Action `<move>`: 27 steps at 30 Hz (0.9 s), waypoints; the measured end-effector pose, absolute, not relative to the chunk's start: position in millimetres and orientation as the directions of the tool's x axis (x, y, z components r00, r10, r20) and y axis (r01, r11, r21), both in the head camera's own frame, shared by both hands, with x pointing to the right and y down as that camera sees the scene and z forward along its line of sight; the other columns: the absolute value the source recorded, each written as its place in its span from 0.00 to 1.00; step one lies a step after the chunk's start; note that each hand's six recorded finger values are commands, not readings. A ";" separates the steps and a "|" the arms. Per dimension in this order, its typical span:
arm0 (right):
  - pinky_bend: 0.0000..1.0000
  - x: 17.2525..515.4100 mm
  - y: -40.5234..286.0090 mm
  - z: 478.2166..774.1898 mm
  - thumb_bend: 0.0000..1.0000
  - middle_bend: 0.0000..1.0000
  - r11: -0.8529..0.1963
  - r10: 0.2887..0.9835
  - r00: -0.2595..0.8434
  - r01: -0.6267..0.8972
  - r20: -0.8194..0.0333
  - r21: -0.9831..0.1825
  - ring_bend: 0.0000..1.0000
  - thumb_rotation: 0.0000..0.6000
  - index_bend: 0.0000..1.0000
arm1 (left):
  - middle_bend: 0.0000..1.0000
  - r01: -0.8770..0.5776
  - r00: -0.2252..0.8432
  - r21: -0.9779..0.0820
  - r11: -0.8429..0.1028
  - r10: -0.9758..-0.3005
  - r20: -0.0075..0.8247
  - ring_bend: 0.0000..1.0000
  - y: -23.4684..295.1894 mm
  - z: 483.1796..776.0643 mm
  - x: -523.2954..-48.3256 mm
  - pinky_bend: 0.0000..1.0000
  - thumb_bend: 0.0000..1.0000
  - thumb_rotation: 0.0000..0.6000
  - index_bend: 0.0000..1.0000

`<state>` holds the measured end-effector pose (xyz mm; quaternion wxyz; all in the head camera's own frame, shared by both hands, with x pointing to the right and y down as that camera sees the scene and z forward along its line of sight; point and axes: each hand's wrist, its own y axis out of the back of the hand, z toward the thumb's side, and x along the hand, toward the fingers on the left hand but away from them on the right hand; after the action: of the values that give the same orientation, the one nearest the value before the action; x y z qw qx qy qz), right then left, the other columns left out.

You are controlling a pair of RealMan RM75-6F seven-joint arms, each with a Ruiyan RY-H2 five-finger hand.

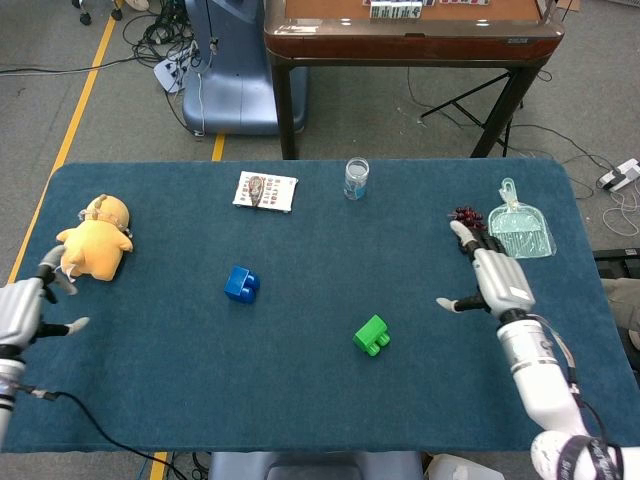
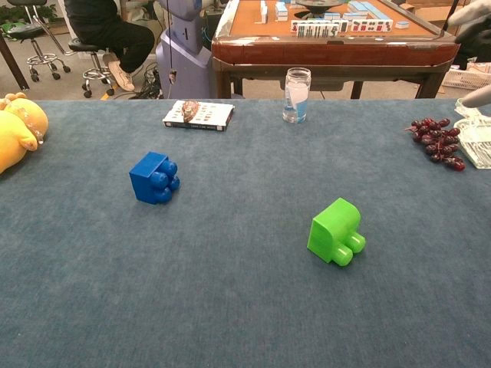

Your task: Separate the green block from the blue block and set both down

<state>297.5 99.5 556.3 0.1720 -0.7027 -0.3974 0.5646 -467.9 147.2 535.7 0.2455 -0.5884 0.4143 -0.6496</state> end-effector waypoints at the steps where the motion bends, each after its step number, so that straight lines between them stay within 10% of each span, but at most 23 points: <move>1: 0.01 312.0 102.1 549.6 0.00 0.09 -0.622 0.753 0.033 0.363 -0.657 -0.694 0.00 1.00 0.08 | 0.41 -0.149 -0.218 -0.841 -0.520 -0.813 0.540 0.43 150.3 526.4 -483.2 0.63 0.01 1.00 0.00; 27: 0.01 449.2 176.0 472.7 0.00 0.09 -0.516 0.840 -0.068 0.209 -0.538 -0.831 0.00 1.00 0.10 | 0.35 0.027 -0.310 -0.861 -0.507 -0.824 0.475 0.31 247.0 461.5 -542.6 0.53 0.01 1.00 0.09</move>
<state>449.2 176.0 472.7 0.2625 -0.6302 -0.4163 0.6006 -542.6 247.0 461.5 0.3011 -0.5042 0.3948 -0.7066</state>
